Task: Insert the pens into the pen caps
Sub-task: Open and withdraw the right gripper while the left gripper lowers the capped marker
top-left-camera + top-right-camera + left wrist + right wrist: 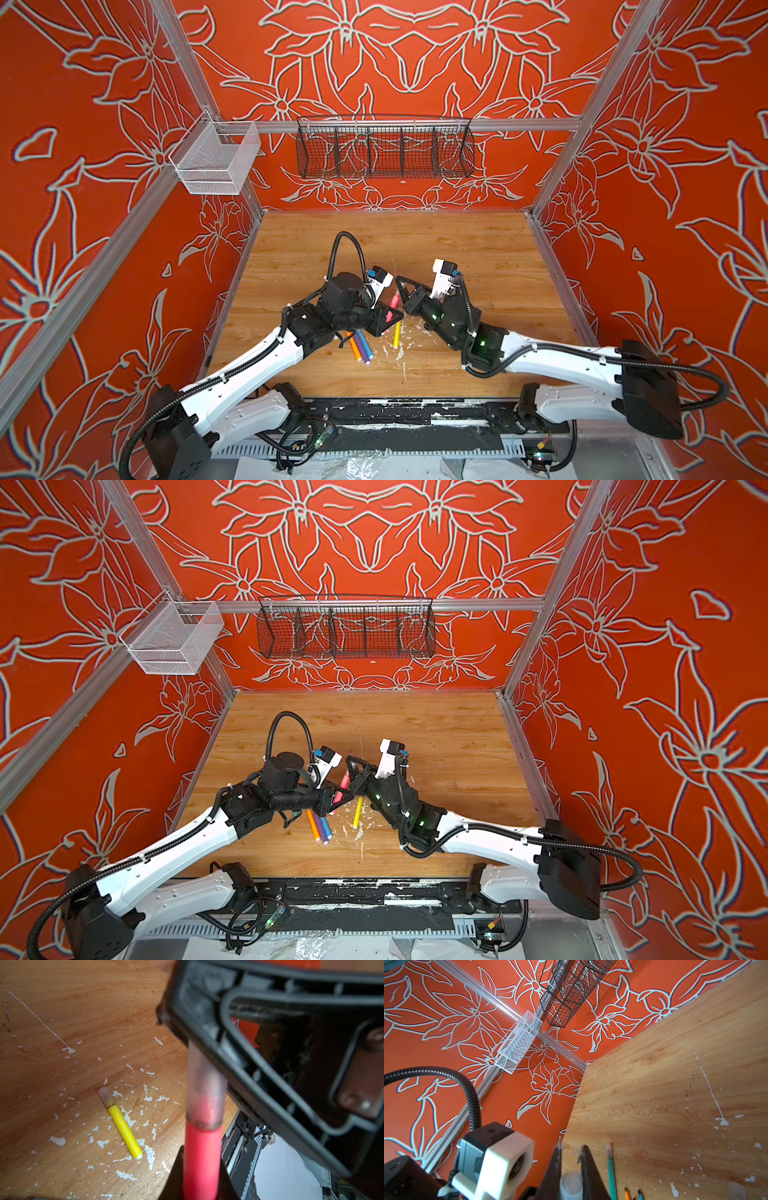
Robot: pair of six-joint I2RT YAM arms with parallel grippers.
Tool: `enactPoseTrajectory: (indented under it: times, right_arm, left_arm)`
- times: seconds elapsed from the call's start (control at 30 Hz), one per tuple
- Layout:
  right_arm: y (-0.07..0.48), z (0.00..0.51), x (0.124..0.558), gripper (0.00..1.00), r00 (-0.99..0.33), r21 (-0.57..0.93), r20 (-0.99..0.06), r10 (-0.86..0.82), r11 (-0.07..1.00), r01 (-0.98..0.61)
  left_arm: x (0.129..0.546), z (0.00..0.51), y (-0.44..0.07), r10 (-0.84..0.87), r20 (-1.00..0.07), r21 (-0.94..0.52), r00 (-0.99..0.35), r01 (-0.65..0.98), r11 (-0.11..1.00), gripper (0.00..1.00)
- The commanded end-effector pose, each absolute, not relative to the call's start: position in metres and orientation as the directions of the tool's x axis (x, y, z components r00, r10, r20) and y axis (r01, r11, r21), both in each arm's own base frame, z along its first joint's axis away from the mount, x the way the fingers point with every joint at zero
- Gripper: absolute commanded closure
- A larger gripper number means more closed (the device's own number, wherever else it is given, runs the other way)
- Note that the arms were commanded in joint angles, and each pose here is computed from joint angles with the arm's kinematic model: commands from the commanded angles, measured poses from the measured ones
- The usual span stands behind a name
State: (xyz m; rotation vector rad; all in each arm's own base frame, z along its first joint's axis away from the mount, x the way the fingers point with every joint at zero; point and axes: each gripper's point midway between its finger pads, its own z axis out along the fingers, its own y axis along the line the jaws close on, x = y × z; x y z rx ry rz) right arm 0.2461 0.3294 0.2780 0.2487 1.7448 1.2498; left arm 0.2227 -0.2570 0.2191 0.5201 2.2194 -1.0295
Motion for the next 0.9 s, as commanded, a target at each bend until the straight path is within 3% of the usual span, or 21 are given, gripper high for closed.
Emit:
enactPoseTrajectory:
  times: [0.0,0.3,0.5,0.53,0.7,0.87]
  right_arm:
    - [0.391,0.227,0.139,1.00,-0.801,0.805,-0.561,0.210,0.365,-0.468]
    - [0.407,0.240,0.130,1.00,-0.802,0.816,-0.565,0.194,0.273,-0.509]
    - [0.362,0.217,0.175,0.99,-0.778,0.768,-0.572,0.260,0.503,-0.396]
    - [0.347,0.219,0.186,0.90,-0.763,0.747,-0.586,0.272,0.546,-0.379]
    - [0.280,0.236,0.219,0.62,-0.661,0.642,-0.680,0.317,0.692,-0.329]
    - [0.241,0.237,0.226,0.58,-0.641,0.510,-0.726,0.251,0.821,-0.256]
  left_arm:
    - [0.332,0.303,-0.199,-0.316,-0.855,-0.474,-0.410,0.374,0.797,1.00]
    - [0.349,0.286,-0.181,-0.312,-0.877,-0.419,-0.366,0.261,0.870,1.00]
    - [0.332,0.265,-0.173,-0.312,-0.837,-0.439,-0.450,0.213,0.873,1.00]
    - [0.326,0.252,-0.171,-0.307,-0.820,-0.439,-0.484,0.185,0.879,1.00]
    - [0.289,0.169,-0.172,-0.297,-0.686,-0.446,-0.664,0.062,0.893,1.00]
    - [0.262,0.108,-0.179,-0.272,-0.599,-0.405,-0.753,-0.008,0.914,1.00]
